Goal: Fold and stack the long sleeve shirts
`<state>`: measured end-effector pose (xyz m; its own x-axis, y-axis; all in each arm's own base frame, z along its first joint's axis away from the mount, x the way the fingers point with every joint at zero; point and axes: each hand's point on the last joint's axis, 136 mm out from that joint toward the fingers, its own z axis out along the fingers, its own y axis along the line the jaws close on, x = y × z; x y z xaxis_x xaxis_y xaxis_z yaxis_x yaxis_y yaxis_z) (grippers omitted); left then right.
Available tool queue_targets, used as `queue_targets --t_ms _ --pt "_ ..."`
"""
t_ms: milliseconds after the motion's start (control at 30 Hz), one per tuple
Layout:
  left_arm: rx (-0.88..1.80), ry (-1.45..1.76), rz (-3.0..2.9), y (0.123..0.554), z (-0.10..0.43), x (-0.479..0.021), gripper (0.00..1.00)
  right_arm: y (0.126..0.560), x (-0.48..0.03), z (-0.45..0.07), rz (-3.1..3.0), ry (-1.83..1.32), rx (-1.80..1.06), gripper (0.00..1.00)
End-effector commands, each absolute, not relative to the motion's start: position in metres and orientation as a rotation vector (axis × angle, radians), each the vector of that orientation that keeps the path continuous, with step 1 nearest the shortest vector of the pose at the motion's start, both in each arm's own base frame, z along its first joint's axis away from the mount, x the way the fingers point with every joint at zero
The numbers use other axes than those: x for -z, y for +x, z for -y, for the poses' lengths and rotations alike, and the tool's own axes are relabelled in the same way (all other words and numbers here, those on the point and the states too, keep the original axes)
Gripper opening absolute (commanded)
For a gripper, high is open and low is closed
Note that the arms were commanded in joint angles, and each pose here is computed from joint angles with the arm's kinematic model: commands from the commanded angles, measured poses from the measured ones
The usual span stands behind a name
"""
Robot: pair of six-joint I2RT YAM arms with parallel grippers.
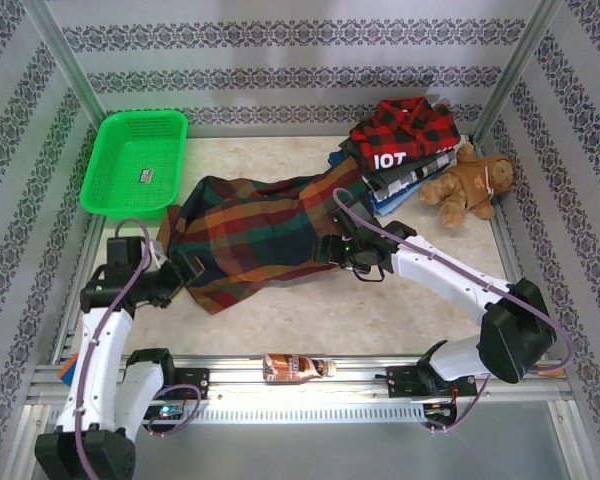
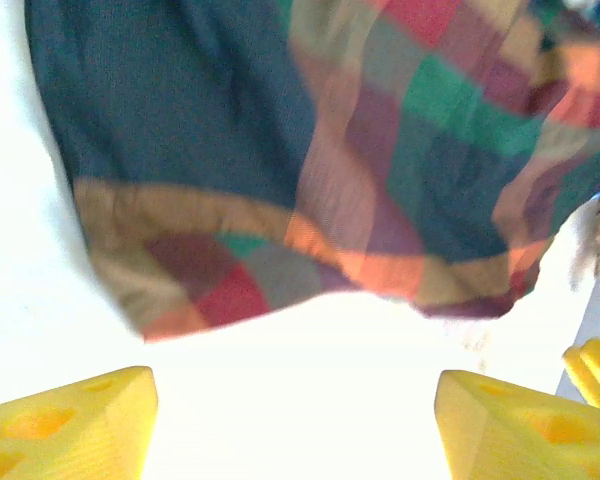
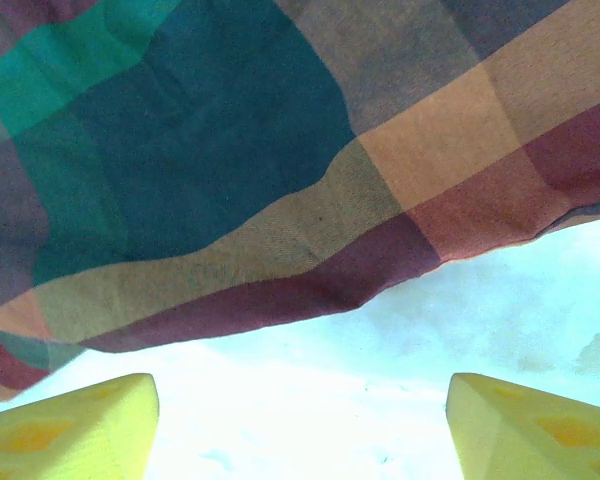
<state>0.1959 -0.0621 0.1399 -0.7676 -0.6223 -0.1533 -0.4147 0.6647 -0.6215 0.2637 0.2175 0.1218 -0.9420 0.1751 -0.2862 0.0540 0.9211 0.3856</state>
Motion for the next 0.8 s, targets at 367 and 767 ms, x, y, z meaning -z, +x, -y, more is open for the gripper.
queue_targets --t_ms 367,767 --pt "0.569 -0.888 -2.775 0.2 0.094 -0.046 0.64 0.253 -0.114 -0.231 -2.808 -0.062 -0.604 0.8" --pt "0.519 -0.862 -2.78 0.239 0.1 -0.017 0.33 0.25 -0.11 -0.223 -2.776 -0.016 -0.623 0.8"
